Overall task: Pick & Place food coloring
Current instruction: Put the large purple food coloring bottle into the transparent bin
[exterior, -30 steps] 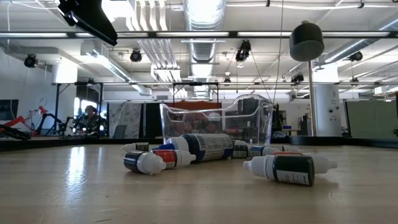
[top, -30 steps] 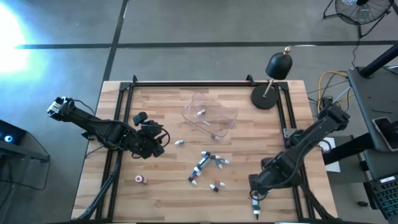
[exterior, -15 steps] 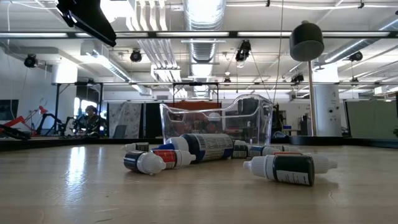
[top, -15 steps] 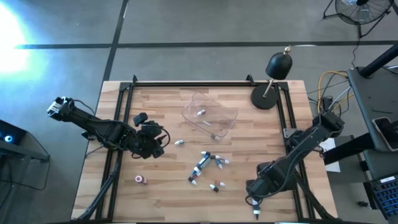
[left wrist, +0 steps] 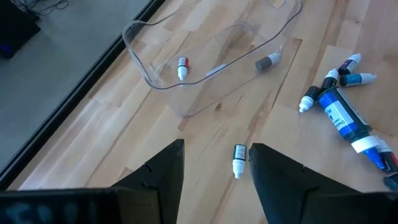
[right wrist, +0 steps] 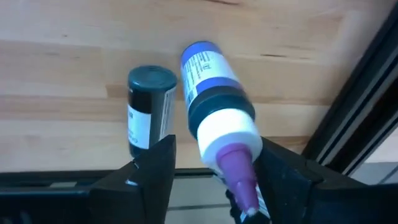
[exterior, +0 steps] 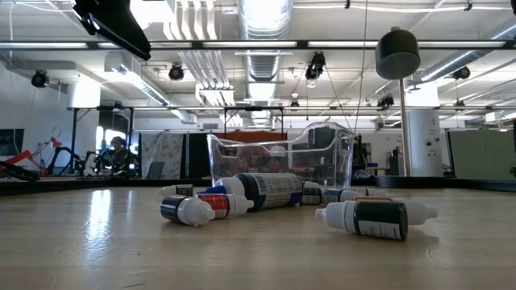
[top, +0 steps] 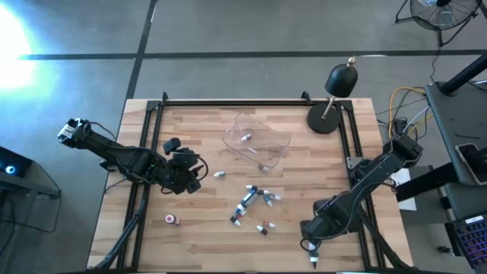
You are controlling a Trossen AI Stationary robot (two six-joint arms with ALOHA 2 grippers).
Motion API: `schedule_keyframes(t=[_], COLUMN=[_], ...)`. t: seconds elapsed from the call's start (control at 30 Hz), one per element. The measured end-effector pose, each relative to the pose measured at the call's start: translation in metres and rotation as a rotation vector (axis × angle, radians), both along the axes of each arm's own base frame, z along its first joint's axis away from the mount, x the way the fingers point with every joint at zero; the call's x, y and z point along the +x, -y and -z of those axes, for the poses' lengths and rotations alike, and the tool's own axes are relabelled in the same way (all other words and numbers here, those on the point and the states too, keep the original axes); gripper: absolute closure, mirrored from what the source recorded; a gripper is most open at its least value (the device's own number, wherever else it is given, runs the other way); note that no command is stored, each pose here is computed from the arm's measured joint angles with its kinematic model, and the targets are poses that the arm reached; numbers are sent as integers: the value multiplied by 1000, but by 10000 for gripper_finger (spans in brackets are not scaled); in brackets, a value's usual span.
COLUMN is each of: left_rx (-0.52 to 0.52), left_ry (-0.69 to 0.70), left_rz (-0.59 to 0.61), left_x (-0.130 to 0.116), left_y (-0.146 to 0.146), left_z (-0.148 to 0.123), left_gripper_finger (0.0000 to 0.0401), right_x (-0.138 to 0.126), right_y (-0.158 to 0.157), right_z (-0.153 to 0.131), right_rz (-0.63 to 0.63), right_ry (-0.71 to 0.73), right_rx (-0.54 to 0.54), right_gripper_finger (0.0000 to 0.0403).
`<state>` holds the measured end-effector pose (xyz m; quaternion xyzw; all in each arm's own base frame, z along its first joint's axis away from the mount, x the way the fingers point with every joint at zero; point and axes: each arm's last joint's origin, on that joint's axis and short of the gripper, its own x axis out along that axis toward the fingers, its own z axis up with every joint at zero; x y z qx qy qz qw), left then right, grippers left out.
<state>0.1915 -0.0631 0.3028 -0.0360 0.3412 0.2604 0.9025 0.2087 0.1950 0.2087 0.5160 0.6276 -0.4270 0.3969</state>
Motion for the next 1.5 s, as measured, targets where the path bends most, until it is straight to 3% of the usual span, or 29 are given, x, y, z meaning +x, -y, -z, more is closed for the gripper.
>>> schedule_keyframes(t=[0.27, 0.63, 1.0, 1.2, 1.5], left_rx=[-2, -3, -4, -14, -49], left_ry=[1, 2, 4, 12, 30], left_rz=[-1, -1, -1, -11, -39], left_x=[0, 0, 0, 0, 0], left_y=[0, 0, 0, 0, 0], left_z=[0, 0, 0, 0, 0], left_gripper_finger=[245, 245, 245, 245, 245], right_x=[-4, -5, 13, 36, 62], right_y=[3, 6, 24, 59, 154], right_z=[2, 1, -10, -36, -116], right_rz=[3, 4, -41, -83, -141], right_ry=[-14, -18, 70, 131, 205], right_rx=[-13, -40, -87, -179, -478], right_gripper_finger=[245, 242, 300, 295, 295])
